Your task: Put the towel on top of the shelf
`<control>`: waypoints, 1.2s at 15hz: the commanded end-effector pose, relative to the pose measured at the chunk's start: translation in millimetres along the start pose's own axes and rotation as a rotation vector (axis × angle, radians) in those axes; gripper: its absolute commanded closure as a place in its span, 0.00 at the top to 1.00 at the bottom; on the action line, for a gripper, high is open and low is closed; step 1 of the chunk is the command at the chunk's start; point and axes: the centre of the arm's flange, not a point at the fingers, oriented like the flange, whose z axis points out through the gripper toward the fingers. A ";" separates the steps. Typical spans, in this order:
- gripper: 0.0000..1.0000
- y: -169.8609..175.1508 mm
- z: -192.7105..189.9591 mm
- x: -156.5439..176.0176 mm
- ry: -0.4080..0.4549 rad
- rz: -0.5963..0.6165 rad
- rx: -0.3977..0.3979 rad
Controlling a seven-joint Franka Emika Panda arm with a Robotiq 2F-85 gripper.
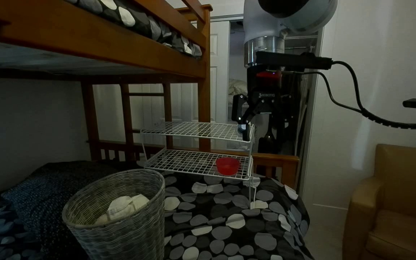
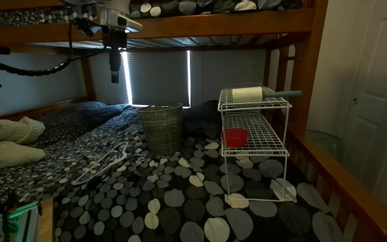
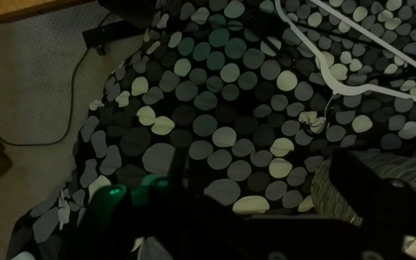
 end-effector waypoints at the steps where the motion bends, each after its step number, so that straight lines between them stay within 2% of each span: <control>1: 1.00 0.0 0.0 0.0 0.000 0.000 0.000; 14: 1.00 0.0 0.0 0.0 0.000 0.000 0.000; 18: 1.00 -40.1 6.5 19.9 0.106 -0.213 -0.070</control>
